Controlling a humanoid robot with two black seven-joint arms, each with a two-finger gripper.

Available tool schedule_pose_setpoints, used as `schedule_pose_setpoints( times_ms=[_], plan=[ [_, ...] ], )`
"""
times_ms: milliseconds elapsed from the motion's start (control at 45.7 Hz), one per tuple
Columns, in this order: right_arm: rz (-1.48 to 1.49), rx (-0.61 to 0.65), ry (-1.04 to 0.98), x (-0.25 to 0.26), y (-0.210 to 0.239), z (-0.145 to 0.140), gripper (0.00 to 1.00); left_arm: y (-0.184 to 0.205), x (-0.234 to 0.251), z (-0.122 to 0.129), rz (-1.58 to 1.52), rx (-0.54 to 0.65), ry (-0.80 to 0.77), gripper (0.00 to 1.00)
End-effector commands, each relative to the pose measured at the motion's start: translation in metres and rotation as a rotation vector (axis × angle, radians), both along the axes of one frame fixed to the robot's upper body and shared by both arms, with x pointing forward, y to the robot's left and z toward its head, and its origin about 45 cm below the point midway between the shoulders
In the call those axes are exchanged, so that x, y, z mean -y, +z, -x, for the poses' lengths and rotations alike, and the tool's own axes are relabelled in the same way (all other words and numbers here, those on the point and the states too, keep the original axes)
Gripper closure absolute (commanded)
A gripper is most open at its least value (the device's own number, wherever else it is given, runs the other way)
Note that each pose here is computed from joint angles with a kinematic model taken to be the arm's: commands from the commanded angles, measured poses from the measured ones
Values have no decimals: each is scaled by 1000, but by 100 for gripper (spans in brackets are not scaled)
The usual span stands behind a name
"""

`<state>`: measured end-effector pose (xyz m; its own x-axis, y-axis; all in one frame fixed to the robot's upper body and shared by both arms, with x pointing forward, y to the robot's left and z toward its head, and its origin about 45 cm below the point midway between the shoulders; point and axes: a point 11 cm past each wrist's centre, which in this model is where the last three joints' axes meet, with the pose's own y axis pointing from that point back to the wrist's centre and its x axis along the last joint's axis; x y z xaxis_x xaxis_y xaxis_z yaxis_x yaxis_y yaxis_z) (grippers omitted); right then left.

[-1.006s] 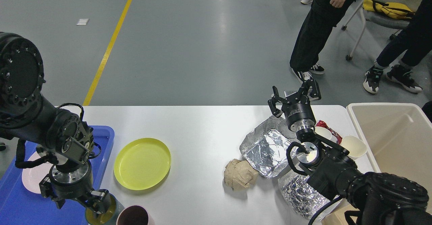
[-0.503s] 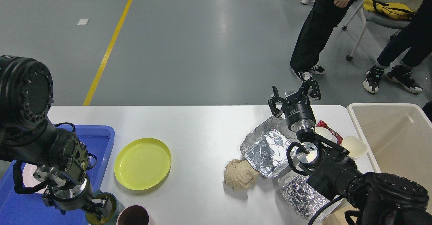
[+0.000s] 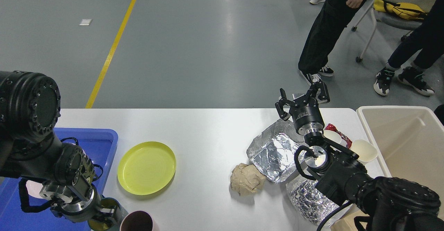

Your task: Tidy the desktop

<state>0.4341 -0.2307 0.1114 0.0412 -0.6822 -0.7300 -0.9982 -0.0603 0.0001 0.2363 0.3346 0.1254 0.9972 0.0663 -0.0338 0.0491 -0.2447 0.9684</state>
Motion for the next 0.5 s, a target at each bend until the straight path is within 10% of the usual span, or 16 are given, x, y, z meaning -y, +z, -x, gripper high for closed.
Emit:
schedule_pose_setpoints(
  times_ms=[0, 481],
  plan=[
    [-1, -1, 0, 0, 0, 0, 0, -1, -2, -2, -20, 22, -6, 11],
    [1, 0, 0, 0, 0, 0, 0, -10, -8, 6, -57, 31, -10, 21]
  ],
)
